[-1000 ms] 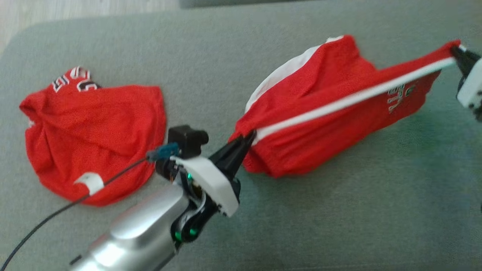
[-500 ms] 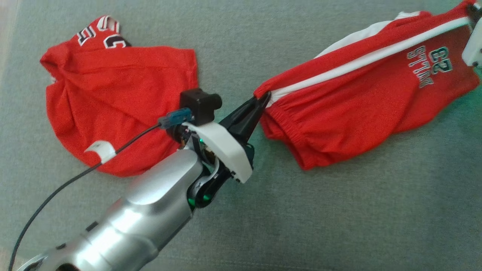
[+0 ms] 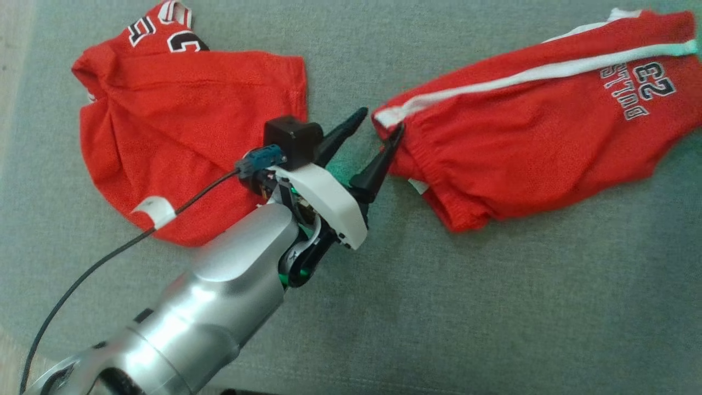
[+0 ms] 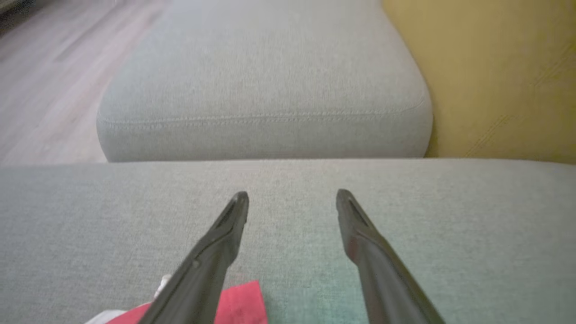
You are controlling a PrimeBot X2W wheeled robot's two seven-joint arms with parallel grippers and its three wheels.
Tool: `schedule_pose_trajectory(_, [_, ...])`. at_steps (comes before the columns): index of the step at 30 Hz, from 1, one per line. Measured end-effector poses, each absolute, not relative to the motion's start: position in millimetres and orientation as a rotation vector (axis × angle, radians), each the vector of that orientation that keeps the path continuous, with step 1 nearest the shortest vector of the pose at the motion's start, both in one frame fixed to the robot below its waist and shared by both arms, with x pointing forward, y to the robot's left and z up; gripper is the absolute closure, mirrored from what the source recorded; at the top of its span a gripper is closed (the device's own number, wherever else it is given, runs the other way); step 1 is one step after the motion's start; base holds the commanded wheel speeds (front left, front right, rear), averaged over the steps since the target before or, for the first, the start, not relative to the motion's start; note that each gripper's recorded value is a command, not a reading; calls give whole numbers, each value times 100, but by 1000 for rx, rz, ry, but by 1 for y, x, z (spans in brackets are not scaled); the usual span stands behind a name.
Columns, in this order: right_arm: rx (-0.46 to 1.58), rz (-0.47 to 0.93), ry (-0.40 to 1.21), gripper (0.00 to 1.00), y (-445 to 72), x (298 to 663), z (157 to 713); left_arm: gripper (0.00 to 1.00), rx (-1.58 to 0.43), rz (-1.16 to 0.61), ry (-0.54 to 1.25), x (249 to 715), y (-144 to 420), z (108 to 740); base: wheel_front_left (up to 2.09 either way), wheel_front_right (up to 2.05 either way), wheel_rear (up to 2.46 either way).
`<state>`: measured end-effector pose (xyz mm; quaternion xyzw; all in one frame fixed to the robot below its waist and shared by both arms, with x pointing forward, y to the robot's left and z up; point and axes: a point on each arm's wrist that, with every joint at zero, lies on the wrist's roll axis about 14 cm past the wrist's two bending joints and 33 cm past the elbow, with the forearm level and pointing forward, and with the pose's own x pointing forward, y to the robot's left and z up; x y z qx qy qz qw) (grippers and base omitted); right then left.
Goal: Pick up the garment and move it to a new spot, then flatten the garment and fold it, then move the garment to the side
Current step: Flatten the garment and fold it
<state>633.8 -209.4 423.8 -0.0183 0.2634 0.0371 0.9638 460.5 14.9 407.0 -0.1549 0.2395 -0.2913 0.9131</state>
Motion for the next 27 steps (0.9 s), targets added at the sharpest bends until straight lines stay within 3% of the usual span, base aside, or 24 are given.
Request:
schedule_pose_trajectory(8, [7,93,255,0,-199,628,488,0,-262,-507,293,481,38,449,0,0,0])
schedule_pose_trajectory(15, [50,142,-7,0,-189,591,543,0,-167,-420,50,496,60,516,0,0,0])
schedule_pose_trajectory(20, [60,154,-75,0,-194,550,551,0,-127,-404,-71,481,57,543,0,0,0])
schedule_pose_trajectory(27, [120,152,-24,0,-178,476,509,0,-87,-355,-2,446,66,505,0,0,0])
